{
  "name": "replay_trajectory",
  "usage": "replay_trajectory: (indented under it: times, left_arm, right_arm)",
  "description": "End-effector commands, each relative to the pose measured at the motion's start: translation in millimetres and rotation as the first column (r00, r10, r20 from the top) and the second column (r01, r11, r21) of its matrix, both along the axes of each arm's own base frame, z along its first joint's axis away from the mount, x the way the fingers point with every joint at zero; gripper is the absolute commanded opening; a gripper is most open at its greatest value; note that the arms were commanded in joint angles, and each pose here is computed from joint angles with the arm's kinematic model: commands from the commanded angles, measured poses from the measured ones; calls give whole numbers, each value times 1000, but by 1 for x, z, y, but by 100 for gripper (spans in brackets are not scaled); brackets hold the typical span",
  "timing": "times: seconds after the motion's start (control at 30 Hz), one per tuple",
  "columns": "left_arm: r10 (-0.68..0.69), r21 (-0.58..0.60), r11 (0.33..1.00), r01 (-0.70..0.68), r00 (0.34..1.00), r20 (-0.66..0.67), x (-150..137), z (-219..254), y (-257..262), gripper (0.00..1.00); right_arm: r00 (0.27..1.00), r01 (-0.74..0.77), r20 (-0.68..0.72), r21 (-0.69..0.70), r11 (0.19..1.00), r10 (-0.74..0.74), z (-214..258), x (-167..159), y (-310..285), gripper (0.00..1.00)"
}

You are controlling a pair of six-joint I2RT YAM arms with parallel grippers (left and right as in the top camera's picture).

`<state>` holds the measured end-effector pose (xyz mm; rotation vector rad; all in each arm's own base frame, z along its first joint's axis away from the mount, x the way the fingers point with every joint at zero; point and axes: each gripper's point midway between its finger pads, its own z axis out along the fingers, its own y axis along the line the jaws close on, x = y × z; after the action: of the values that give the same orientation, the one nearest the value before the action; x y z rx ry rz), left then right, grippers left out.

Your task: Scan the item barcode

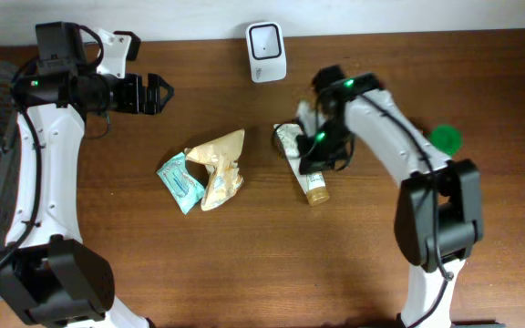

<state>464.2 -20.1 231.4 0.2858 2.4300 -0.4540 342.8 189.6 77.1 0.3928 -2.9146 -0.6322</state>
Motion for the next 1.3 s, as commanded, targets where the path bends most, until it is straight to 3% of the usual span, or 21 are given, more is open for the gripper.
replay_trajectory:
  times: [0.0, 0.07, 0.17, 0.27, 0.47, 0.57, 0.7, 0.73, 0.77, 0.83, 0.87, 0.93, 0.97, 1.03, 1.13, 1.27]
  left_arm:
    - [30, 8, 1000, -30, 1000, 4, 4, 0, 7, 99]
    - [36, 17, 999, -36, 999, 3, 4, -1, 9, 99]
    - [36, 17, 999, -36, 999, 11, 6, 0, 9, 99]
    - [31, 17, 999, -31, 999, 16, 7, 1, 6, 99]
    - [29, 18, 999, -30, 999, 18, 7, 1, 6, 99]
    - [29, 18, 999, -30, 999, 18, 7, 1, 6, 99]
    - [34, 25, 999, -34, 999, 17, 7, 1, 7, 99]
    - [41, 33, 999, -41, 999, 16, 7, 0, 9, 99]
    - [44, 38, 998, -44, 999, 16, 7, 0, 10, 99]
    - [44, 39, 998, -45, 999, 16, 7, 0, 10, 99]
    - [44, 39, 998, -45, 999, 16, 7, 0, 10, 99]
    - [44, 39, 998, -45, 999, 16, 7, 0, 10, 99]
    - [44, 39, 998, -45, 999, 16, 7, 0, 10, 99]
    - [44, 40, 998, -45, 999, 16, 7, 0, 10, 99]
    - [44, 40, 998, -45, 999, 17, 8, 0, 10, 99]
    - [44, 40, 998, -45, 999, 17, 8, 0, 10, 99]
  right_arm:
    - [997, -45, -73, -105, 993, 38, -27, -31, 0, 4]
    - [995, -3, -93, -260, 966, -22, -44, -39, -26, 4]
    - [993, 17, -107, -327, 945, -55, -55, -44, -49, 4]
    - [990, 124, -12, -396, 910, -141, -61, -14, -88, 4]
    - [917, 330, 319, -265, 906, -241, -61, 82, -122, 5]
    - [906, 334, 313, -114, 936, -286, -46, 96, -105, 6]
    - [843, 450, 326, 9, 893, -428, 12, 101, -94, 21]
    - [812, 506, 330, 11, 862, -481, 23, 100, -98, 25]
    - [722, 653, 313, -13, 757, -617, 31, 97, -110, 28]
    - [637, 752, 259, -1, 659, -726, 30, 98, -110, 40]
    - [578, 808, 214, -10, 590, -788, 20, 97, -105, 66]
    - [468, 883, 175, -42, 468, -866, 0, 99, -98, 72]
    - [378, 926, 171, -80, 370, -910, -11, 98, -99, 81]
    - [269, 960, 165, -125, 251, -949, -28, 95, -94, 88]
    - [196, 975, 239, -148, 164, -951, -45, 96, -91, 96]
    - [179, 982, 298, -111, 152, -938, -52, 108, -91, 96]
